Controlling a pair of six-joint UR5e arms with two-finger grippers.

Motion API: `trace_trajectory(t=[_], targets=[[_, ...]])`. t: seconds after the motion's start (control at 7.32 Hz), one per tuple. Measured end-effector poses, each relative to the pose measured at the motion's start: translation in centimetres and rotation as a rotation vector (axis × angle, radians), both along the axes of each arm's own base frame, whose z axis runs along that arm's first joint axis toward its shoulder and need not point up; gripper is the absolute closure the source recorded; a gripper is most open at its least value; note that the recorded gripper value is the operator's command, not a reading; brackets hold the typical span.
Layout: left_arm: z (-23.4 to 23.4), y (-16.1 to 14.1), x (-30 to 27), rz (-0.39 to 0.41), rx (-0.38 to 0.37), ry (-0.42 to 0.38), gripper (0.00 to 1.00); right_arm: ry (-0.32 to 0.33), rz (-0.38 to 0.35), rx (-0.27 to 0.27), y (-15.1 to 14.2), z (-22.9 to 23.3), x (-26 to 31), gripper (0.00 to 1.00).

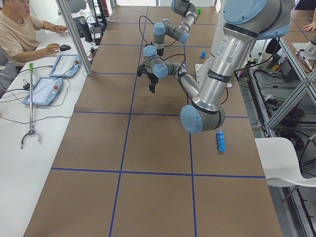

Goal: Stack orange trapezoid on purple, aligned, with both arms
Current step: 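Lower the orange block onto the purple block with the right gripper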

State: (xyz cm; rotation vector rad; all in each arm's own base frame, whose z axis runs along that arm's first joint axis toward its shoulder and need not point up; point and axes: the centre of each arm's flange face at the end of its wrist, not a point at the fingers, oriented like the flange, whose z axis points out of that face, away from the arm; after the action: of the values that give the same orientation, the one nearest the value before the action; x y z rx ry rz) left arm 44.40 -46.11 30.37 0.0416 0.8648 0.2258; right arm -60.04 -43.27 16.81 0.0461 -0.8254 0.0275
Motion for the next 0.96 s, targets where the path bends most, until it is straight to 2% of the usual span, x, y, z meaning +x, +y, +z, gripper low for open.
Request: trace_trajectory(t=[0.96], targets=[[0.3, 0.2, 0.2, 0.001, -0.002, -0.006, 0.01, 0.028, -0.002, -0.01, -0.2, 1.4, -1.0, 1.0]])
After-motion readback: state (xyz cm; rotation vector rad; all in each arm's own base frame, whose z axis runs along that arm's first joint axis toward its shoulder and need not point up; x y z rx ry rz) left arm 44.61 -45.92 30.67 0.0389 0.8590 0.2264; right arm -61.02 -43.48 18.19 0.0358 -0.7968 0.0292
